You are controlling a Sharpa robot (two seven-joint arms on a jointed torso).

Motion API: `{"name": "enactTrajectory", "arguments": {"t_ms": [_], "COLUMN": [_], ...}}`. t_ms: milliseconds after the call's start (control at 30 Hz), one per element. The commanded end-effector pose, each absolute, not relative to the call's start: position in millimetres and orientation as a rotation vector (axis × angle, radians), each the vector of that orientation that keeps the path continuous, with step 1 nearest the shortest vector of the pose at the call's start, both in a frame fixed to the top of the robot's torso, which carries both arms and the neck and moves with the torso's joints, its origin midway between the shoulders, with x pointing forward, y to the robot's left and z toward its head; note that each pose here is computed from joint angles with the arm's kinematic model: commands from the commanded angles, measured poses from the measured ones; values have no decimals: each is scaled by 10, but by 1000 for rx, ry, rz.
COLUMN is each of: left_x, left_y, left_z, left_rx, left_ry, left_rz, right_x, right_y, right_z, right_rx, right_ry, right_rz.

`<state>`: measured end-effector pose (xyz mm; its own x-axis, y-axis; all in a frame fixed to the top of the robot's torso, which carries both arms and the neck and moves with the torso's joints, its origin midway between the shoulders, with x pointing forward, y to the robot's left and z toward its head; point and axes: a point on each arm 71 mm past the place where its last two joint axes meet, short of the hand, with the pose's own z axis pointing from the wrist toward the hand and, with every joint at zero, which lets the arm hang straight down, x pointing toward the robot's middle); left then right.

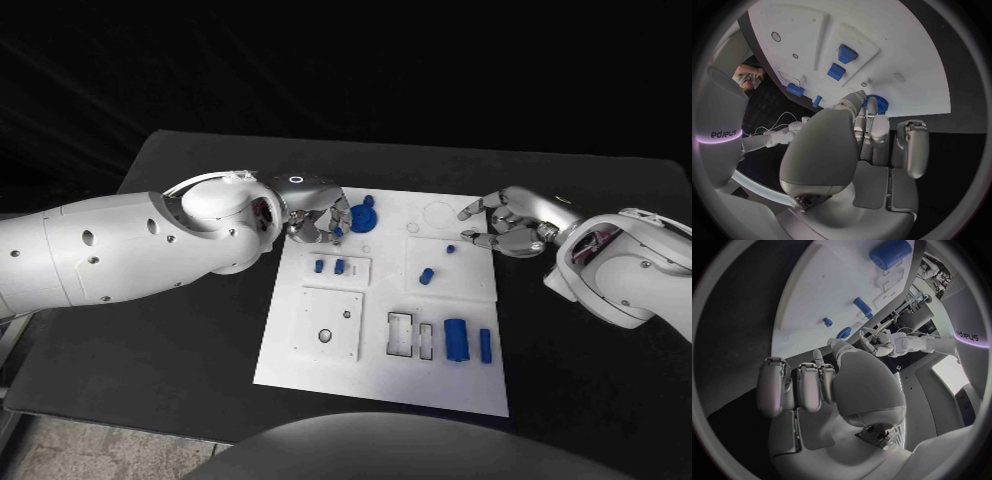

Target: Assemble the parts on the task board

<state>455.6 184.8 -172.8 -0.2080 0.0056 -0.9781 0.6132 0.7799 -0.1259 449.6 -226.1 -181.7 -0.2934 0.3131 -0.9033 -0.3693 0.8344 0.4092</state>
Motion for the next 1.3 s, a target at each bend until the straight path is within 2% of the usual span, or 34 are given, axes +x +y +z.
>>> {"name": "enactTrajectory", "arguments": {"t_ms": [33,1300], "left_x": [4554,4512], "left_y": [1854,1878], "left_z": [-1758,-1835], "left_rx": [472,470], "left_ry": [1754,1801], "left_rz": [-582,-548], "right_x": [4495,4494], "right_y": [-2253,-2264], "right_z": [-1833,-1853], "right_rx": [-49,-47], "right_ry": [1761,1768], "right_rz": [664,659]}}
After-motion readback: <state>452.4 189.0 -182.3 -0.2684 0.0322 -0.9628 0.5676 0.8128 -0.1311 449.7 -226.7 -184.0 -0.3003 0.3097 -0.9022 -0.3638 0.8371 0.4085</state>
